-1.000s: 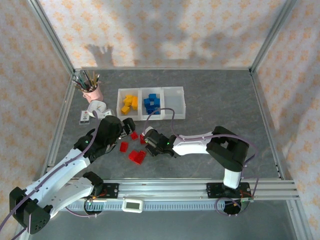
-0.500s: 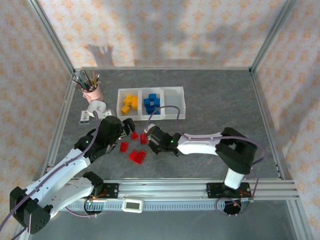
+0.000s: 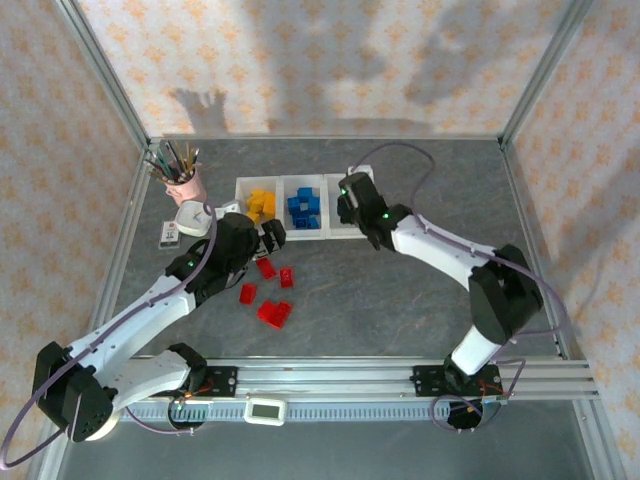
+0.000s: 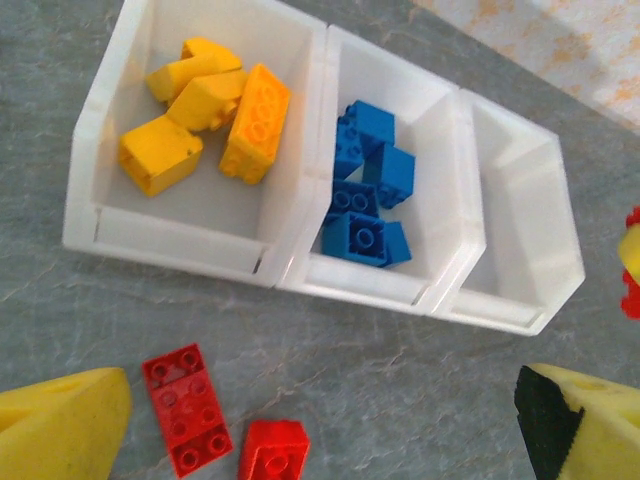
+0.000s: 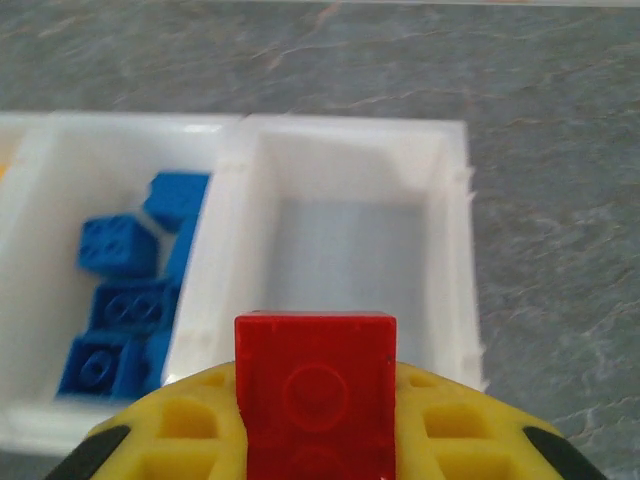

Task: Sort the legos into containers by color
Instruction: Place the lego in the container, then pick up the lego from the center of the table.

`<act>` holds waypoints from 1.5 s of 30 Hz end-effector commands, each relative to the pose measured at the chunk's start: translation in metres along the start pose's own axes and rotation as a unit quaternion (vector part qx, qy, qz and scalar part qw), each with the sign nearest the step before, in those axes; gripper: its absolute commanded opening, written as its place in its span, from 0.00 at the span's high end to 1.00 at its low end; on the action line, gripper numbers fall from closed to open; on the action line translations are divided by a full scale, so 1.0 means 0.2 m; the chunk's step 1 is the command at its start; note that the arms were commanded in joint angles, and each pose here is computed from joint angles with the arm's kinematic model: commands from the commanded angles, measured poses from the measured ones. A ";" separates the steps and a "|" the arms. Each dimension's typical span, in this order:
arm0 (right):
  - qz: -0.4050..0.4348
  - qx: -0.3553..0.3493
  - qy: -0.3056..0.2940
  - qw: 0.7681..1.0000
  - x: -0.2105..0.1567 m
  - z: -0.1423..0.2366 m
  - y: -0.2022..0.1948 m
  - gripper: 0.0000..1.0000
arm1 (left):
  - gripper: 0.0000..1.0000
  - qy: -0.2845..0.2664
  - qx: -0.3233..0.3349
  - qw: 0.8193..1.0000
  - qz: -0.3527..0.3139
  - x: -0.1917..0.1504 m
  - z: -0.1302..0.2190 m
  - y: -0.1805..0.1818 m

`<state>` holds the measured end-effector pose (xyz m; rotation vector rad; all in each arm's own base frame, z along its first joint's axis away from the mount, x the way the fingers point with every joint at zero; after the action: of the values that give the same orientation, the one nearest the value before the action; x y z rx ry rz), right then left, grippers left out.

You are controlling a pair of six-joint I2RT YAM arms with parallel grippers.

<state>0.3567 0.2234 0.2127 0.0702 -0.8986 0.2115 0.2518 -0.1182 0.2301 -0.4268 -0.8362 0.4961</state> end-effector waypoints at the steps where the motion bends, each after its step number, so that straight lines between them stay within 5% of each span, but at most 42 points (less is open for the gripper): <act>1: -0.022 -0.047 0.010 0.999 0.03 -0.14 -0.07 0.79 | 0.01 -0.040 -0.015 0.999 0.001 0.09 0.01 -0.07; 6: -0.015 -0.055 0.034 0.998 0.06 -0.37 -0.07 0.76 | 0.01 -0.040 -0.010 0.999 -0.002 0.10 -0.03 -0.09; 9: -0.009 -0.064 0.033 0.997 0.09 -0.41 -0.06 0.60 | 0.01 -0.044 -0.008 0.999 -0.001 0.10 -0.04 -0.08; 18: 0.012 0.011 0.029 0.999 0.06 -0.13 0.10 0.28 | 0.01 -0.039 0.006 0.999 -0.008 0.10 0.02 -0.03; 30: 0.007 0.119 0.100 0.988 -0.46 0.19 0.65 0.16 | 0.01 -0.043 0.067 0.997 0.006 0.03 0.26 0.23; 38: 0.026 0.125 0.123 0.984 -0.63 0.14 0.88 0.14 | 0.01 -0.046 0.079 0.996 0.022 0.01 0.34 0.31; 45: 0.046 0.101 0.128 0.985 -0.69 0.04 0.93 0.25 | 0.01 -0.045 0.080 0.995 0.028 -0.02 0.34 0.34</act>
<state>0.2207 0.3768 0.0996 0.2118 -0.5748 0.4129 0.1842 -0.0616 0.2410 -0.3289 -0.8817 0.6071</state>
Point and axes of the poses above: each hand's point on the last joint's axis, 136 mm out from that joint toward the fingers, its own z axis back along the fingers, its own y axis along the line the jaws close on, x = y × z, the point moved 7 cm from there along z, back along the fingers, and after that the axes turned 8 degrees about z, right-handed, at the moved point
